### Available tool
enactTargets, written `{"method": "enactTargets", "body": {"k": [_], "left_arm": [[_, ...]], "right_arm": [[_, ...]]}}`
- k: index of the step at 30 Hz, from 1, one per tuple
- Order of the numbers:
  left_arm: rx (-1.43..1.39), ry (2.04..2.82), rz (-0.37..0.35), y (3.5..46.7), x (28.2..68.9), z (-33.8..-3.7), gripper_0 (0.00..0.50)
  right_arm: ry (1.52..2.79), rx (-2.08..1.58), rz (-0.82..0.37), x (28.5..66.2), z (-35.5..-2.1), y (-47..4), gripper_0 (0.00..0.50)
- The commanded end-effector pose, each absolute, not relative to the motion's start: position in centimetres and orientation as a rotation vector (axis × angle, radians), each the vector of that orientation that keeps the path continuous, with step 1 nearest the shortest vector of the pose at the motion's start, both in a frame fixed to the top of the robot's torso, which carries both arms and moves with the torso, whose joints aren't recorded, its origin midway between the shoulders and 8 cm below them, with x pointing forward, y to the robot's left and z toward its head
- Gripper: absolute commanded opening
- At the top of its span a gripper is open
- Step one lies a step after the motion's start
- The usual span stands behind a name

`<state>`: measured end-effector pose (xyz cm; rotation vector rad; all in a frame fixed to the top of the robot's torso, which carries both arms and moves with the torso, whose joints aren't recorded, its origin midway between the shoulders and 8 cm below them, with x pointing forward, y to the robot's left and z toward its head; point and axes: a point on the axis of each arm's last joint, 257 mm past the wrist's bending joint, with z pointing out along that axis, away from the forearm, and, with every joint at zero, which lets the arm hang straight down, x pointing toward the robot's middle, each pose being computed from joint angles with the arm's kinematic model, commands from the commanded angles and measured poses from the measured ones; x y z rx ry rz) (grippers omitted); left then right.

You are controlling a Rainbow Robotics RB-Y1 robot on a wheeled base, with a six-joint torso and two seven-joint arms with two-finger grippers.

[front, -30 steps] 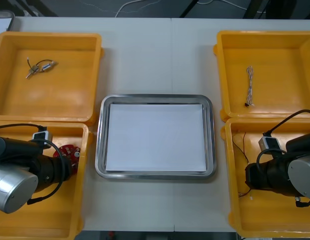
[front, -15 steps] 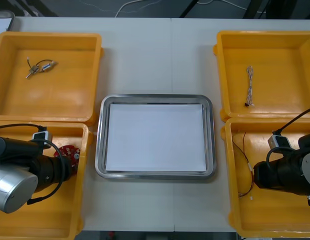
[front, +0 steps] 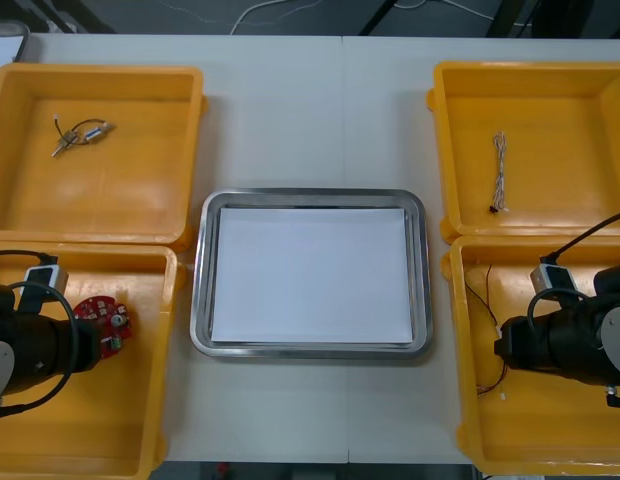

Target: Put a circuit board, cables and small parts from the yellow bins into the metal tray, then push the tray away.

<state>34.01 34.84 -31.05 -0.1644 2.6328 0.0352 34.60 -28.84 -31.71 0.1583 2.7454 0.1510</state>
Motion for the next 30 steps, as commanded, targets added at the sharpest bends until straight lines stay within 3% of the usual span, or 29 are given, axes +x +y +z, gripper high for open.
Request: {"method": "enactTargets", "body": {"k": [1, 15, 16, 17, 18, 19, 20, 21, 27, 29, 30], "left_arm": [[-0.116, 2.654, 0.104, 38.1, 32.2, -30.9, 0.037], [-0.055, 2.637, 0.179, 41.1, 30.4, -31.9, 0.038], [-0.052, 2.632, 0.178, 41.2, 30.4, -32.0, 0.037], [-0.047, 2.630, 0.182, 41.5, 30.5, -32.3, 0.037], [-0.041, 2.628, 0.182, 41.5, 30.6, -32.4, 0.037], [-0.038, 2.627, 0.184, 41.8, 30.6, -32.6, 0.035], [-0.038, 2.625, 0.185, 41.8, 30.7, -32.6, 0.037], [-0.038, 2.622, 0.187, 42.0, 30.8, -32.6, 0.036], [-0.022, 2.614, 0.197, 42.3, 31.0, -32.6, 0.036], [-0.018, 2.613, 0.194, 42.2, 31.0, -32.6, 0.079], [-0.022, 2.612, 0.193, 42.2, 31.0, -32.6, 0.157]], "right_arm": [[2.749, 0.147, 0.166, 34.6, -33.0, -27.9, 0.500], [2.759, 0.157, 0.142, 34.1, -34.6, -28.3, 0.487], [2.760, 0.159, 0.140, 34.0, -34.6, -28.4, 0.423], [2.759, 0.157, 0.140, 34.0, -34.7, -28.4, 0.423], [2.761, 0.157, 0.139, 33.9, -34.7, -28.4, 0.278], [2.761, 0.155, 0.139, 33.9, -34.7, -28.4, 0.083], [2.761, 0.153, 0.138, 33.9, -34.7, -28.4, 0.029], [2.760, 0.150, 0.138, 34.0, -34.6, -28.4, 0.000], [2.732, 0.122, 0.134, 34.6, -33.5, -28.2, 0.000], [2.719, 0.111, 0.135, 34.8, -32.7, -28.2, 0.000], [2.713, 0.105, 0.131, 34.8, -32.1, -28.2, 0.000]]}}
